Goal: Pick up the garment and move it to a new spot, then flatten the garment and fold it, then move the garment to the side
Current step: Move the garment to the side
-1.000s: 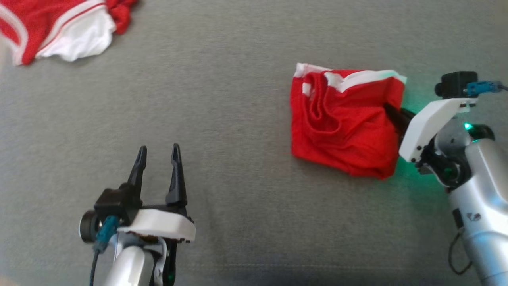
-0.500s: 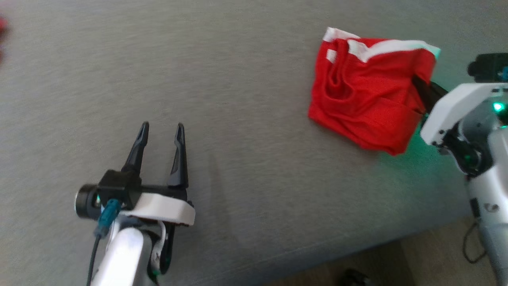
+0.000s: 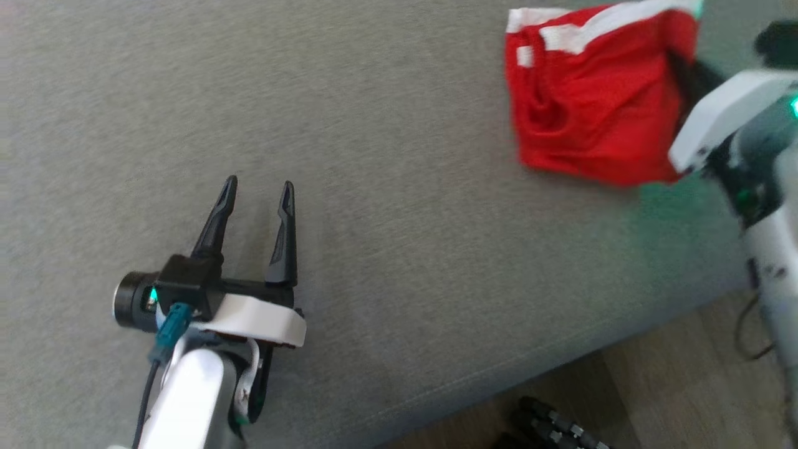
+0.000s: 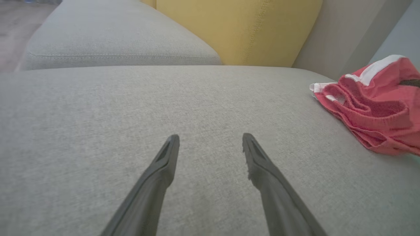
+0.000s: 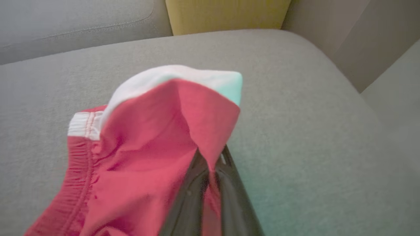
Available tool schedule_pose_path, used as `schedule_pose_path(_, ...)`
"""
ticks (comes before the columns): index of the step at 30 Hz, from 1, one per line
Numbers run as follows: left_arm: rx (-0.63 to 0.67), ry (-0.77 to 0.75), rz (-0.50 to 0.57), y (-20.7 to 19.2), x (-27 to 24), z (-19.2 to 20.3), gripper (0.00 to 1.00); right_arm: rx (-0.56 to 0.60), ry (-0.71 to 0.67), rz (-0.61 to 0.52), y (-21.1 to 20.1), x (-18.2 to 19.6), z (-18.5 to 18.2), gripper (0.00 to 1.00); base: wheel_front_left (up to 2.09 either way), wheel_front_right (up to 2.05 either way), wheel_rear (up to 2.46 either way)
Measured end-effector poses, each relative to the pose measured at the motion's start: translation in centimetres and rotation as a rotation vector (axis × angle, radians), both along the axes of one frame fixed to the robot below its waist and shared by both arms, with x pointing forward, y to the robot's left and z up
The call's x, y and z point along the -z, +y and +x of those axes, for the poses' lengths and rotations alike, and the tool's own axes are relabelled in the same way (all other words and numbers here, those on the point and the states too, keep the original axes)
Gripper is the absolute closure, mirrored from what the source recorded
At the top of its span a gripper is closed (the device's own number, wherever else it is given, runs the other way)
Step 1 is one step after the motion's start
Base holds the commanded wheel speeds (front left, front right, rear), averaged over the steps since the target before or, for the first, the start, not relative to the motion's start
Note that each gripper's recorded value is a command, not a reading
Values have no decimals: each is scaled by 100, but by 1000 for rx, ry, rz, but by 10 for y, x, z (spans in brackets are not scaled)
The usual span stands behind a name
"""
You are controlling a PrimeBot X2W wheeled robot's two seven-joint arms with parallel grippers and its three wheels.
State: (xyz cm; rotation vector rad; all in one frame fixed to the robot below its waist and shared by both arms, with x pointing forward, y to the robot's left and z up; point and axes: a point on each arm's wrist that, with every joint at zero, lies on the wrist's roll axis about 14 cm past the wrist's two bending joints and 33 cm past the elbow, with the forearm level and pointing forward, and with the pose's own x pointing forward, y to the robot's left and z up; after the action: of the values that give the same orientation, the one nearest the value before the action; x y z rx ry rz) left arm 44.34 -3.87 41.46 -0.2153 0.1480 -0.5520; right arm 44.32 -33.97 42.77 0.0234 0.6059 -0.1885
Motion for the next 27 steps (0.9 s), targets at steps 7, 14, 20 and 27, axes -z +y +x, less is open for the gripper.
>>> schedule_pose_path(7,-83,0,30,30,2,4,0,-5,-4,-186,-40,-25,37,100,0,0,0)
schedule_pose_path(14,-177,9,61,64,7,5,0,7,44,-352,-76,-36,65,100,0,0,0)
schedule_pose_path(20,-207,14,65,74,11,10,0,0,75,-436,-86,-35,82,100,0,0,0)
schedule_pose_path(27,-222,14,65,79,15,13,0,-24,107,-510,-91,-24,88,56,0,0,0)
